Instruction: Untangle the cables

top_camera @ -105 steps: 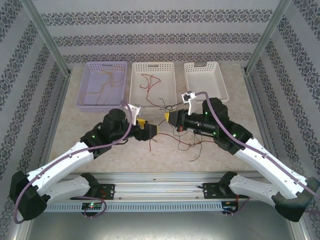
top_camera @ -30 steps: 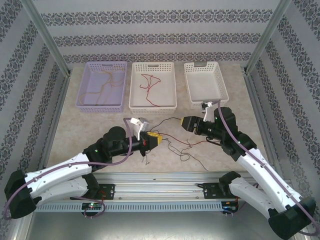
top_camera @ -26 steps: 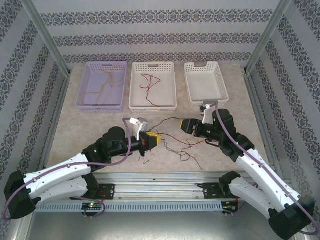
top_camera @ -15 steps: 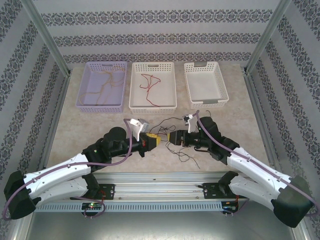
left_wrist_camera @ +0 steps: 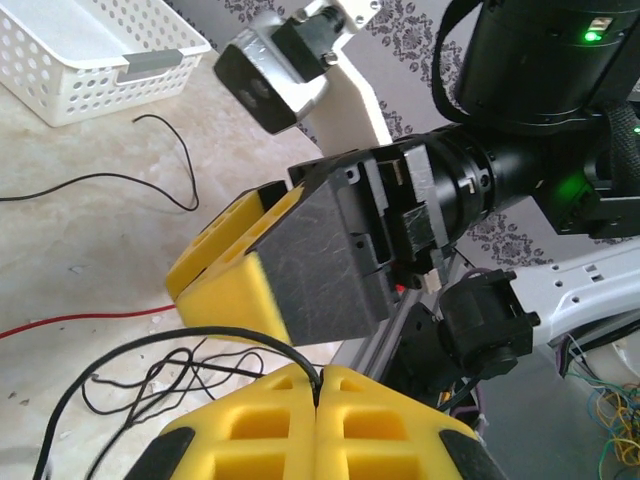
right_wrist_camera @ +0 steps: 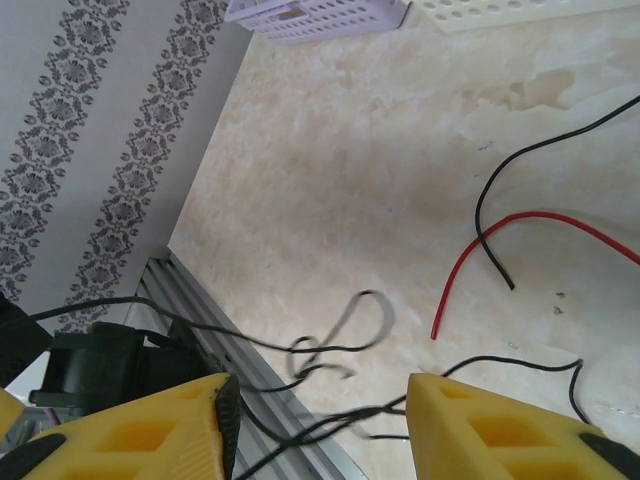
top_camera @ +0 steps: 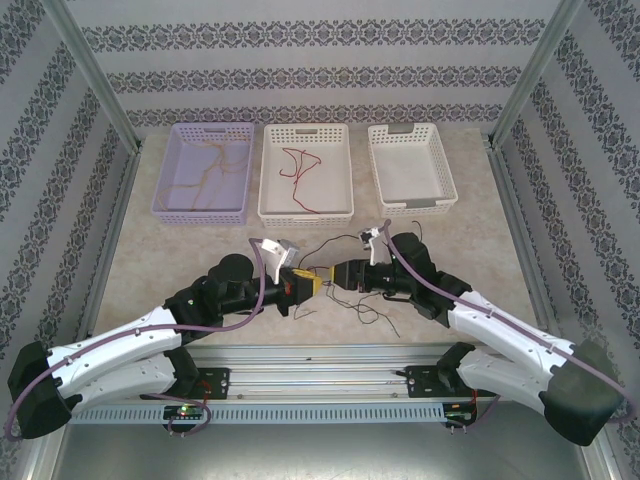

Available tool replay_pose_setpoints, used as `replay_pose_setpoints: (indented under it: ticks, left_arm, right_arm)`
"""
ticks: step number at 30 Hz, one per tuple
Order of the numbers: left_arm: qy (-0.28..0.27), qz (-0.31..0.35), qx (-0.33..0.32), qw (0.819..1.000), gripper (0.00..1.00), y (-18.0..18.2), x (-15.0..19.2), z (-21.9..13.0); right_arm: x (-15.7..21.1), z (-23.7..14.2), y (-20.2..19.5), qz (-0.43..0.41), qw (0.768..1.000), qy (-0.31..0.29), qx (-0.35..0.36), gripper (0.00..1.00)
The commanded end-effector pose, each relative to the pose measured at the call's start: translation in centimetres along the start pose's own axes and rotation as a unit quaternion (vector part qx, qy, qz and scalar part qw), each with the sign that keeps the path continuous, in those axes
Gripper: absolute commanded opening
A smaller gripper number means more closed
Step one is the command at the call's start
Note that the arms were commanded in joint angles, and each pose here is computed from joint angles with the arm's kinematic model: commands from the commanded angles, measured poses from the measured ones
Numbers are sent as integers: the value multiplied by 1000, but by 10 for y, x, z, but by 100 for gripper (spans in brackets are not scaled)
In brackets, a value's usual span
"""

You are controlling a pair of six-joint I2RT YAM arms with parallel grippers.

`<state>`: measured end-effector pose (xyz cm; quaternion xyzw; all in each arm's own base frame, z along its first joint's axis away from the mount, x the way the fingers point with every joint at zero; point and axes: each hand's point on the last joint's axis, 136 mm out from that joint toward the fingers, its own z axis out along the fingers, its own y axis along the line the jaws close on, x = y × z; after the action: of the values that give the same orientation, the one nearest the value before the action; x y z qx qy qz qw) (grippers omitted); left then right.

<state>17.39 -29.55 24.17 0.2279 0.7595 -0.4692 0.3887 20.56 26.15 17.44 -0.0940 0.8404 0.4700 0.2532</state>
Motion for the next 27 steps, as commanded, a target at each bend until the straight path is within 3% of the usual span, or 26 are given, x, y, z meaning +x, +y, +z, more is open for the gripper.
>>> replay_pose_setpoints:
  ticks: [1, 15, 27]
  left_arm:
    - [-3, 14, 28, 1000, 0, -18, -9, -2]
    - [-1, 19, 28, 999, 0, -19, -10, -4]
    - [-4, 24, 18, 1000, 0, -16, -11, -6]
  right_arm:
    - [-11, 1, 16, -30, 999, -17, -26, 48]
    - [4, 15, 34, -58, 996, 28, -64, 43]
    - [26, 20, 34, -63, 993, 53, -80, 45]
